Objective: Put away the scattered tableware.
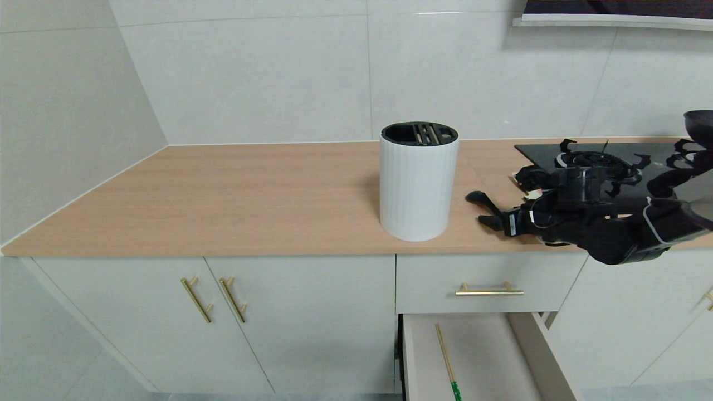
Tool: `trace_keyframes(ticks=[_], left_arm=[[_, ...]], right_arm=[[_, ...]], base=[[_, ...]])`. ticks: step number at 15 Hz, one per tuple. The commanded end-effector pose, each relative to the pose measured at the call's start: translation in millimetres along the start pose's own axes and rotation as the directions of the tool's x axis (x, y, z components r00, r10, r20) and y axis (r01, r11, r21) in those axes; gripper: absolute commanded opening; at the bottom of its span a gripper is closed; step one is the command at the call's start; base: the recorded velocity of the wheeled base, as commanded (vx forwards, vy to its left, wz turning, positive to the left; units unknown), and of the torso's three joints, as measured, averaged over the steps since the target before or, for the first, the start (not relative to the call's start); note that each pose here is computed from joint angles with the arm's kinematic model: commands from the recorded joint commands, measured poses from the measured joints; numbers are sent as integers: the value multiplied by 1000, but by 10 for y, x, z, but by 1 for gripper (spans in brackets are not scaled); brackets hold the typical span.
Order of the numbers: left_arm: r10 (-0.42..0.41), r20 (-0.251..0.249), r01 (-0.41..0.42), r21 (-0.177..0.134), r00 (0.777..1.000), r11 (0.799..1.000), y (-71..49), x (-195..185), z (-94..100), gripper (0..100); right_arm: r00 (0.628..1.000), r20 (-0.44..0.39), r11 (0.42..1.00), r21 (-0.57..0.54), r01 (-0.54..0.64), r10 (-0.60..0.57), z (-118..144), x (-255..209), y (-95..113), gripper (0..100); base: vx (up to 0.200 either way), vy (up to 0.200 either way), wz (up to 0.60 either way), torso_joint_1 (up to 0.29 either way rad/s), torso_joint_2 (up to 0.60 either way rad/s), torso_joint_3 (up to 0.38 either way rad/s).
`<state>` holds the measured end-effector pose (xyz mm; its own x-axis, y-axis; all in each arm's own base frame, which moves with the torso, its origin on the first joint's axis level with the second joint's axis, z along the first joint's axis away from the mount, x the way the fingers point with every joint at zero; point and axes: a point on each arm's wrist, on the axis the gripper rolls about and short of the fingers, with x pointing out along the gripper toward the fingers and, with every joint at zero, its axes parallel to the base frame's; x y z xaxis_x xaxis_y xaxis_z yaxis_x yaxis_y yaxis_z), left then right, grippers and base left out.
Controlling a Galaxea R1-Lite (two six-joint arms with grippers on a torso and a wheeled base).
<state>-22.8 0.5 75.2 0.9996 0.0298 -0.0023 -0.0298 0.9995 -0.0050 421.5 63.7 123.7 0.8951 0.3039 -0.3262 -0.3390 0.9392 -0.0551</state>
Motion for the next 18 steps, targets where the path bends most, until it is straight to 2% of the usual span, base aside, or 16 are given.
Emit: trace_keyframes(ticks=[1, 2, 3, 9, 13, 15, 18], left_arm=[[1, -1, -1, -1, 1000, 1000, 0, 0, 0, 100], [1, 1, -1, -1, 1000, 1000, 0, 0, 1, 100], [1, -1, -1, -1, 1000, 1000, 0, 0, 0, 100], [1, -1, -1, -1, 1000, 1000, 0, 0, 0, 100], [1, -1, -1, -1, 1000, 1000, 0, 0, 0, 100], [1, -1, -1, -1, 1000, 1000, 0, 0, 0, 100], [1, -1, -1, 1, 1000, 1000, 0, 0, 0, 100]], right_arm=[[1000, -4, 1000, 1, 1, -1, -24, 36, -3, 100], [1000, -5, 1000, 1, 8, -8, -28, 49, -6, 100], [1000, -6, 1000, 1, 14, -14, -33, 67, -10, 0], [1000, -14, 1000, 23, 12, -12, -70, 127, -10, 0], [1000, -3, 998, 58, 16, -16, 9, 79, -11, 0], [1000, -29, 997, 77, 11, -9, 97, -35, 18, 0], [994, -102, 982, 189, -12, 31, 484, -589, 262, 0]], base=[[0, 0, 0, 0, 0, 0], [0, 0, 0, 0, 0, 0], [0, 0, 0, 0, 0, 0], [0, 0, 0, 0, 0, 0], [0, 0, 0, 0, 0, 0], [0, 0, 0, 0, 0, 0], [0, 0, 0, 0, 0, 0]])
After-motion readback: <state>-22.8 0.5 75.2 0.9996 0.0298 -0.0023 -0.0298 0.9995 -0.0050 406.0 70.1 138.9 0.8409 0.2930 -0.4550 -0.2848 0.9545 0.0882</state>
